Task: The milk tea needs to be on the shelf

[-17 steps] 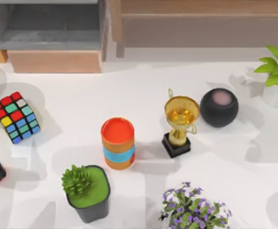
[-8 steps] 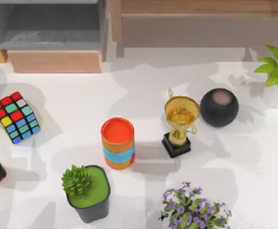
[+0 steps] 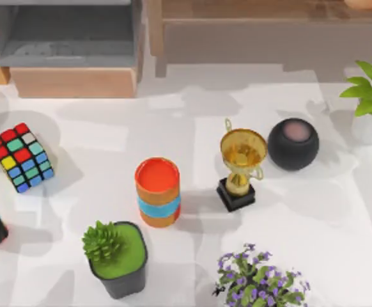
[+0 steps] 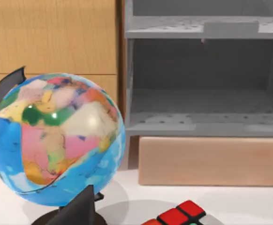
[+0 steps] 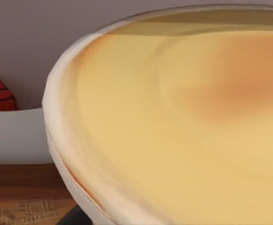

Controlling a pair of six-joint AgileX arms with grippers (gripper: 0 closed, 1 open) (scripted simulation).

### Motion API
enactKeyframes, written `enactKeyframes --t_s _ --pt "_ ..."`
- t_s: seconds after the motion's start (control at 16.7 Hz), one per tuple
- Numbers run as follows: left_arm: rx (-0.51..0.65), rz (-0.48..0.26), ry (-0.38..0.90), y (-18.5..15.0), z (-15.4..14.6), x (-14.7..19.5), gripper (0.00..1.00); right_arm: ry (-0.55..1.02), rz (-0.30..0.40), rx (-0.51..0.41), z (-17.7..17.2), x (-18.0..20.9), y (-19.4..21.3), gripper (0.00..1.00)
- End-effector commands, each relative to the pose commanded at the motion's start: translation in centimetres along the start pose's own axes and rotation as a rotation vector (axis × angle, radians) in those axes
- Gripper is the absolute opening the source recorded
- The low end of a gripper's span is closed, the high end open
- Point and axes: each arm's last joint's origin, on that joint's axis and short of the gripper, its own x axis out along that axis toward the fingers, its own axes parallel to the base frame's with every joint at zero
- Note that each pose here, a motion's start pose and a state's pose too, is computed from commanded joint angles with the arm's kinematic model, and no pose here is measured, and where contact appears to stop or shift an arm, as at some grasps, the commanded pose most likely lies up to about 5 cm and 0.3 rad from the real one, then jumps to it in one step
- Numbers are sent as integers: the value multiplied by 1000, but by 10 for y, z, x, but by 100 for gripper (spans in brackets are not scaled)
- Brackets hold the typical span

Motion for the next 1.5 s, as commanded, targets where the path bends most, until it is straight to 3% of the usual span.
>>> enactKeyframes --t_s 0.3,0.66,1.08,1.38,1.5 --pt "0 0 0 0 0 0 100 58 -80 -11 24 0 16 0" --pt "0 0 0 0 0 0 100 62 -86 -9 23 1 14 0" --pt "0 0 0 0 0 0 100 57 -83 -10 0 37 14 0" --pt "0 0 0 0 0 0 100 58 -84 -11 -3 41 14 0" --pt "0 0 0 0 0 0 100 58 -84 -11 -3 41 14 15"
